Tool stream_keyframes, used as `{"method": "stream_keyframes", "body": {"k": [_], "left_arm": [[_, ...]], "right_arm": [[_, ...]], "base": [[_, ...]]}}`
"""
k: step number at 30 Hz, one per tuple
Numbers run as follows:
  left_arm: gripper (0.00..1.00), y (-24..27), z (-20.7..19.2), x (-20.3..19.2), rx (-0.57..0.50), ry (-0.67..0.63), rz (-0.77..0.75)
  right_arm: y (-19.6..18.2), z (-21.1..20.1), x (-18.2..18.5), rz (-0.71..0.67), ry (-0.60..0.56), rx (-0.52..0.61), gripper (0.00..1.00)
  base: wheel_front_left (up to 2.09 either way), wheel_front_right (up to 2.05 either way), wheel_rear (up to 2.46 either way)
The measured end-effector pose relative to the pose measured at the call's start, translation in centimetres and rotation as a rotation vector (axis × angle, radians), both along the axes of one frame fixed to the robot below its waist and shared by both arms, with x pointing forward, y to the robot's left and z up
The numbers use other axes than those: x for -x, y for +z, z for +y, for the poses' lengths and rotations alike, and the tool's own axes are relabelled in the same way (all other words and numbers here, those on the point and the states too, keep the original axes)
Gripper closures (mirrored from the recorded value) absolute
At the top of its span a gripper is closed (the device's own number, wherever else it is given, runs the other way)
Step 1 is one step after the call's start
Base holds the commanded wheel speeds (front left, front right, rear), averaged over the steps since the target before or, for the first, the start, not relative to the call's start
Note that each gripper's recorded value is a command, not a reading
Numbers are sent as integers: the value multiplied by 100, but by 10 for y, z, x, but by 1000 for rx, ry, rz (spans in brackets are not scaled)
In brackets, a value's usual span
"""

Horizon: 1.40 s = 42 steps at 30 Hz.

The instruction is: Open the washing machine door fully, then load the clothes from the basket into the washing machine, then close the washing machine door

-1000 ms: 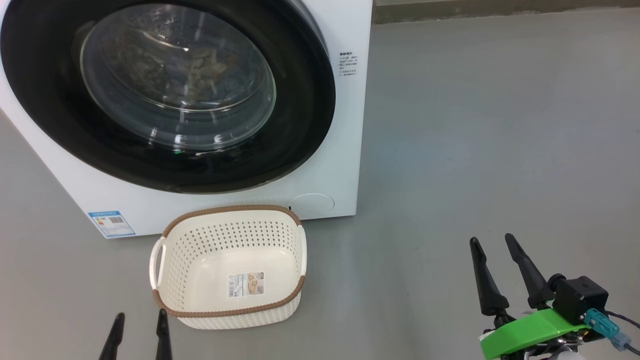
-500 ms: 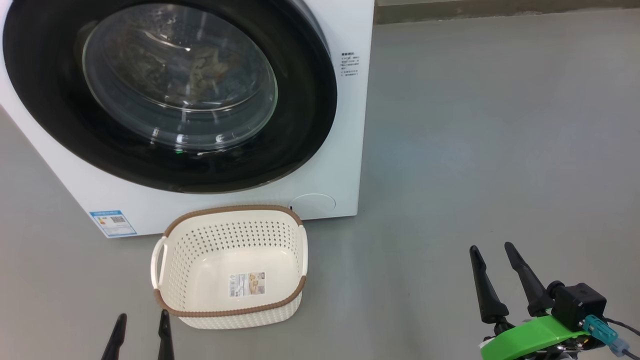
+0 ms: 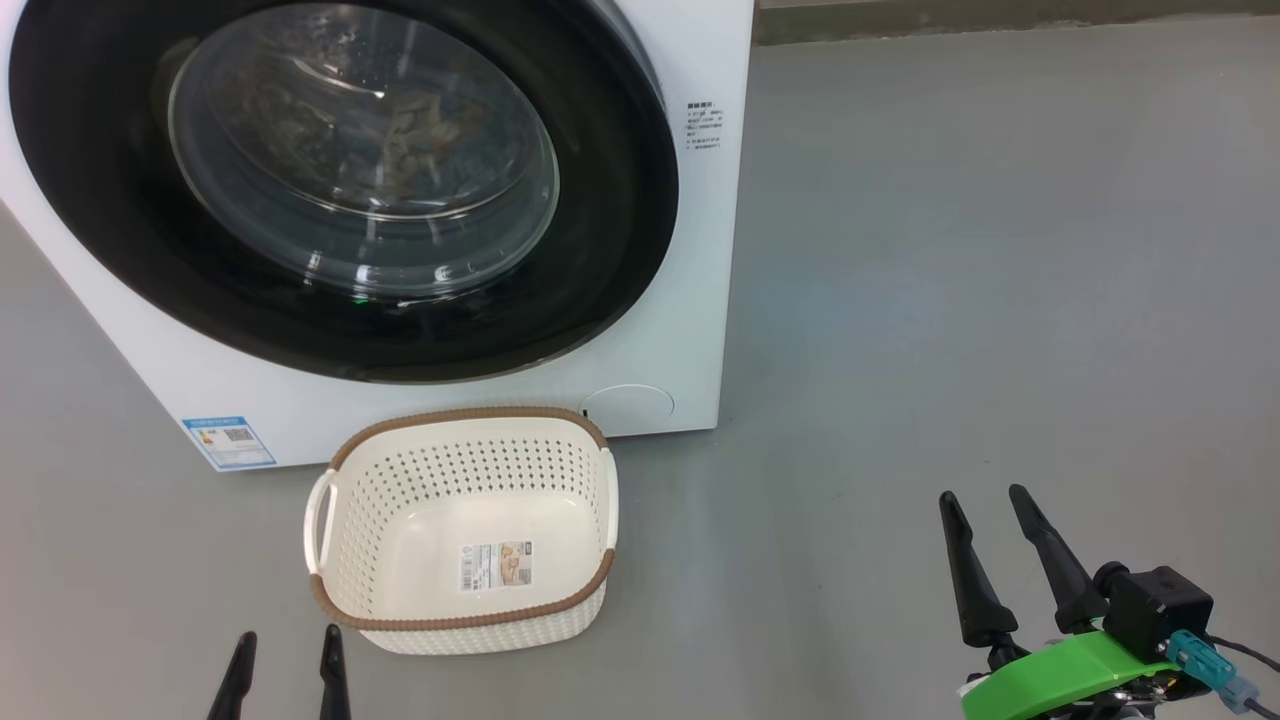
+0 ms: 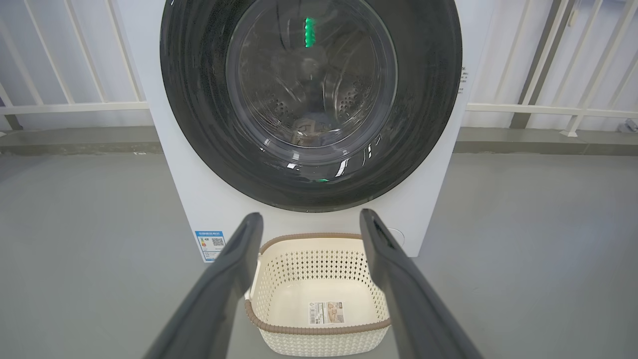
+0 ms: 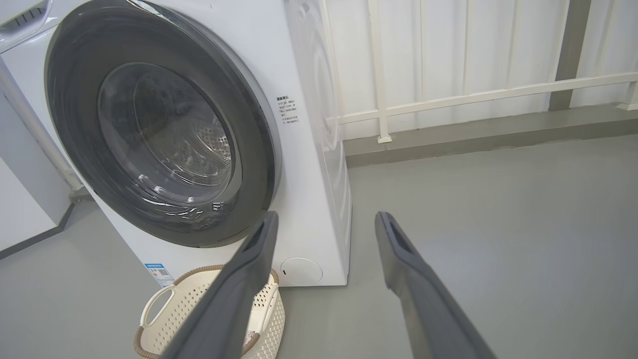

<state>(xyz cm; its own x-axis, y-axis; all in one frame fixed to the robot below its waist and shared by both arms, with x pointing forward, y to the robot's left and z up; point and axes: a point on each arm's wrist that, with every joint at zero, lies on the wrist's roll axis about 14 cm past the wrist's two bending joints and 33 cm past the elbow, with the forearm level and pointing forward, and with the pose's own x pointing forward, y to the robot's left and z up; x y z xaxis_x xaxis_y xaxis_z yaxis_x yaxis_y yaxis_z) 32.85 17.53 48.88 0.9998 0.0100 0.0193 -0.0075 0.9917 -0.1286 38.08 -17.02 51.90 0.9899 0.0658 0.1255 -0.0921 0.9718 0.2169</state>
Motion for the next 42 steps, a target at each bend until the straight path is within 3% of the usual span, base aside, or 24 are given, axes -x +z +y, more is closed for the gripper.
{"method": "stream_keyframes", "body": {"k": [3, 4, 12, 42], "left_arm": [[0, 0, 0, 0, 0, -1, 1], [100, -2, -1, 0, 2, -2, 6], [100, -28, -7, 7, 55, 3, 97], [100, -40, 1, 3, 388, 58, 161]], "right_arm": [[-1, 0, 0, 2, -1, -4, 0], [-2, 0, 0, 6, -1, -4, 100], [-39, -2, 12, 126, -9, -28, 100], [-46, -17, 13, 190, -68, -329, 100]], "base": [[0, 0, 0], [0, 0, 0], [0, 0, 0], [0, 0, 0]]}}
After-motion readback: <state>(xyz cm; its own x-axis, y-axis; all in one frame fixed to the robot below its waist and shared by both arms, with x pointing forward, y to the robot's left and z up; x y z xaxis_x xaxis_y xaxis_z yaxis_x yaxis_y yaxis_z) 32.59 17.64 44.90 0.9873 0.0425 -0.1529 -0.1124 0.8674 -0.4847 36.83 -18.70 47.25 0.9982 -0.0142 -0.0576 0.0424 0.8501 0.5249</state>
